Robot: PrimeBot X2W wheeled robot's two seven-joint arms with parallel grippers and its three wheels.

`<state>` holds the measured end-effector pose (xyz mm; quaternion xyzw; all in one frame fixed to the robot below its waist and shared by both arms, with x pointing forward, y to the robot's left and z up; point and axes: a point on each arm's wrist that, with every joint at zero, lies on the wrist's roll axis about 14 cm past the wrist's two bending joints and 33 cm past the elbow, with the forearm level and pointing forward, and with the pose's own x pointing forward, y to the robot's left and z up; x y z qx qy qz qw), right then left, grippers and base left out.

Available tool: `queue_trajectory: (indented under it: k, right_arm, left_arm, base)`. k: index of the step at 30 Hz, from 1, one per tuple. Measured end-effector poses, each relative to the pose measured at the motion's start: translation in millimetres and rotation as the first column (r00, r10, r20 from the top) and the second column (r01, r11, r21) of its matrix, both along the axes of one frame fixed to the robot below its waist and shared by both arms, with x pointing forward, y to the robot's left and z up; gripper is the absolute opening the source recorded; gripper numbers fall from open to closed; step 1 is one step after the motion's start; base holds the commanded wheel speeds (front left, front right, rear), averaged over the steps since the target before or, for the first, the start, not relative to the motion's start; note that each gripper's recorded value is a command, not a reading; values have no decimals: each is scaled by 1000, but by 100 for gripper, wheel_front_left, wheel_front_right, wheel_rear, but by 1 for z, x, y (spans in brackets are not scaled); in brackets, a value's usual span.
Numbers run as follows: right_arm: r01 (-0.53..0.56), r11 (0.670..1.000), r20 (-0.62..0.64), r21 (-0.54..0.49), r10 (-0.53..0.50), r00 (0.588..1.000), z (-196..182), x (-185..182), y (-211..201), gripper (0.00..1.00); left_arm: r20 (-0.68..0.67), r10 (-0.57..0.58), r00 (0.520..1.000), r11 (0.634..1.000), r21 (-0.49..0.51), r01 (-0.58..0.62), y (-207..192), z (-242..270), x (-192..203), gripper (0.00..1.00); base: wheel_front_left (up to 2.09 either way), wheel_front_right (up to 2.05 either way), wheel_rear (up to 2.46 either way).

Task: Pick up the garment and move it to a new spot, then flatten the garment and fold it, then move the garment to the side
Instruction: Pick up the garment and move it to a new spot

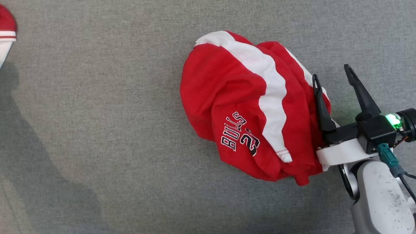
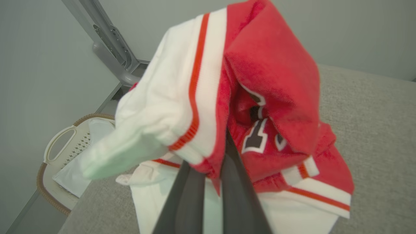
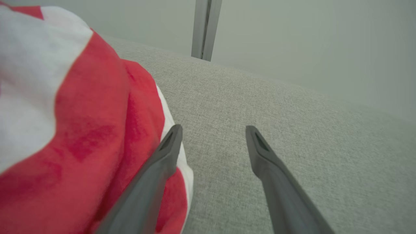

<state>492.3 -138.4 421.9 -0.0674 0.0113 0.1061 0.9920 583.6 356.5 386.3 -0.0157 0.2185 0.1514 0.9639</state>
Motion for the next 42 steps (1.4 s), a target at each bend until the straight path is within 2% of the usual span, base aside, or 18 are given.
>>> queue_trajectory:
  k: [3, 4, 5, 7, 10, 19, 28, 35, 39, 42]
  right_arm:
    - [-3, 1000, 8, 2, 3, 1000, 3, 1, 1, 100]
    - [-3, 1000, 12, 2, 3, 1000, 5, 1, 1, 100]
    - [-3, 1000, 17, 2, 3, 1000, 6, 2, 1, 100]
    - [-4, 1000, 28, 6, 4, 1000, 12, 2, 2, 100]
    - [-2, 1000, 45, 18, 1, 999, 20, 2, 2, 100]
    - [16, 998, 91, 58, -21, 996, 51, -12, -2, 100]
    - [47, 995, 134, 86, -58, 989, 83, -42, -14, 100]
    - [61, 992, 174, 112, -80, 982, 106, -66, -21, 100]
    - [62, 990, 195, 125, -86, 977, 116, -78, -23, 100]
    - [61, 989, 199, 132, -87, 976, 119, -85, -24, 100]
  left_arm:
    - [-15, 20, 1000, 999, -42, -20, -3, -11, -10, 49]
    - [-6, 28, 1000, 998, -58, -29, -3, -10, -12, 93]
    - [4, 37, 999, 997, -69, -37, -2, -10, -14, 100]
    - [21, 50, 999, 994, -99, -48, -4, -13, -25, 100]
    - [66, 45, 997, 995, -93, -38, -4, -4, -30, 100]
    - [195, -136, 971, 988, -46, 147, -51, 34, -49, 100]
    - [403, -279, 872, 954, 9, 301, -94, 112, -72, 100]
    - [548, -325, 771, 919, -9, 394, -154, 156, -106, 100]
    - [588, -317, 744, 903, -53, 427, -181, 162, -130, 100]
    - [581, -321, 748, 892, -81, 446, -195, 154, -144, 100]
  base:
    - [0, 0, 0]
    - [0, 0, 0]
    - [0, 0, 0]
    - [0, 0, 0]
    - [0, 0, 0]
    - [0, 0, 0]
    - [0, 0, 0]
    - [0, 0, 0]
    - [0, 0, 0]
    - [0, 0, 0]
